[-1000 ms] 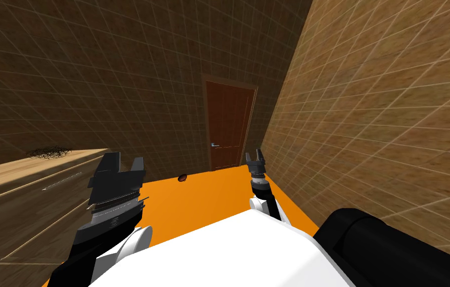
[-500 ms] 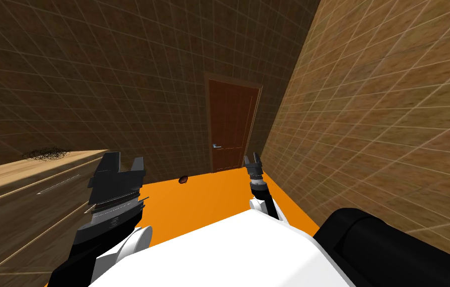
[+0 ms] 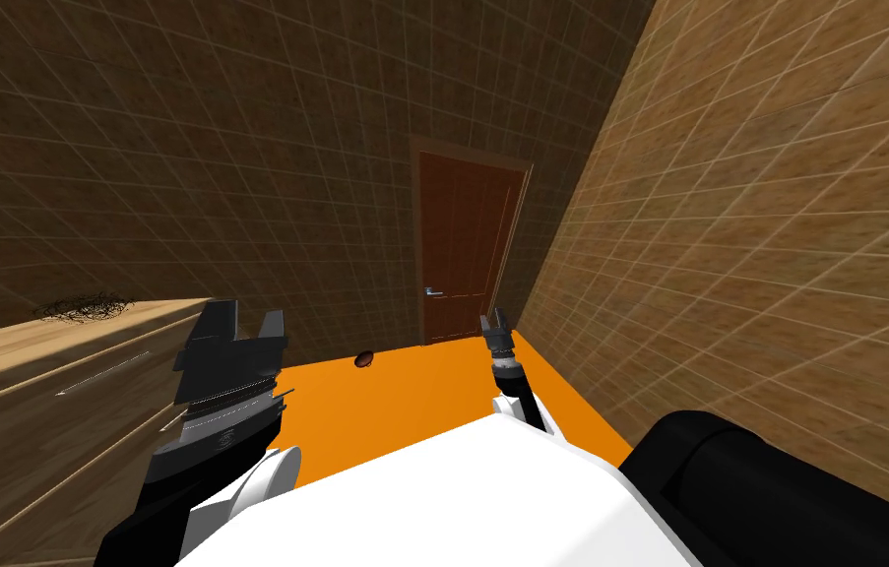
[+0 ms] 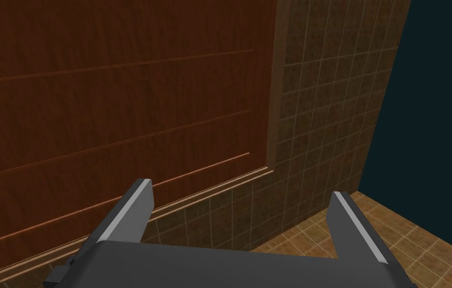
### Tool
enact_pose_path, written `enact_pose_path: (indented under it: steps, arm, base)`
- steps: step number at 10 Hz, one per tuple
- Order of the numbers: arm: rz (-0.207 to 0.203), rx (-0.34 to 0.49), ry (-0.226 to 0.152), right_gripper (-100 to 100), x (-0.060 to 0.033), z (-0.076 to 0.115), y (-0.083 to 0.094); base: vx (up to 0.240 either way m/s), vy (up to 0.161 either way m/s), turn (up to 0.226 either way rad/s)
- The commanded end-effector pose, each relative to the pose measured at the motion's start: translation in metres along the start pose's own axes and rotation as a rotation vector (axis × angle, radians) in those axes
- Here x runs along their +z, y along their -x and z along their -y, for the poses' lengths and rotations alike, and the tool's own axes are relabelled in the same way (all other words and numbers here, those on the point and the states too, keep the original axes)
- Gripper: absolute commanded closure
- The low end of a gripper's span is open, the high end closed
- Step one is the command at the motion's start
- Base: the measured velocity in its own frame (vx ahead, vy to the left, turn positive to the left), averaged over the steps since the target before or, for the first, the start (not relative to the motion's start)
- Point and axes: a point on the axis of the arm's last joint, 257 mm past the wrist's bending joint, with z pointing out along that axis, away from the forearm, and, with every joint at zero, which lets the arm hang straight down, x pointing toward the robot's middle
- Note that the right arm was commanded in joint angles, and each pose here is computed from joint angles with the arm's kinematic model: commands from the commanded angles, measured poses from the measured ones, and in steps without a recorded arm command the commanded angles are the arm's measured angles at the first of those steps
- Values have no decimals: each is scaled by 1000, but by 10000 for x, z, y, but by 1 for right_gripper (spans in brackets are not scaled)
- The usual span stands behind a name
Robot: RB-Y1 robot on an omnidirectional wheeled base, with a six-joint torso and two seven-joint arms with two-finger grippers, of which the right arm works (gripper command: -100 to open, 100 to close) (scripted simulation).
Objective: Pull the door open
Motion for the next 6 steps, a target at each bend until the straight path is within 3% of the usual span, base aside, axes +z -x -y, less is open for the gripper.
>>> enact_pose_path:
  steps: [1,3,6]
  arm:
    - [0,-2,-32,-100,-90,153,35]
    - [1,-4,-66,-100,-174,331,83]
    - [4,-6,-102,-100,-268,508,137]
  base:
    - [169,51,49]
    - [178,44,39]
    - [101,36,28]
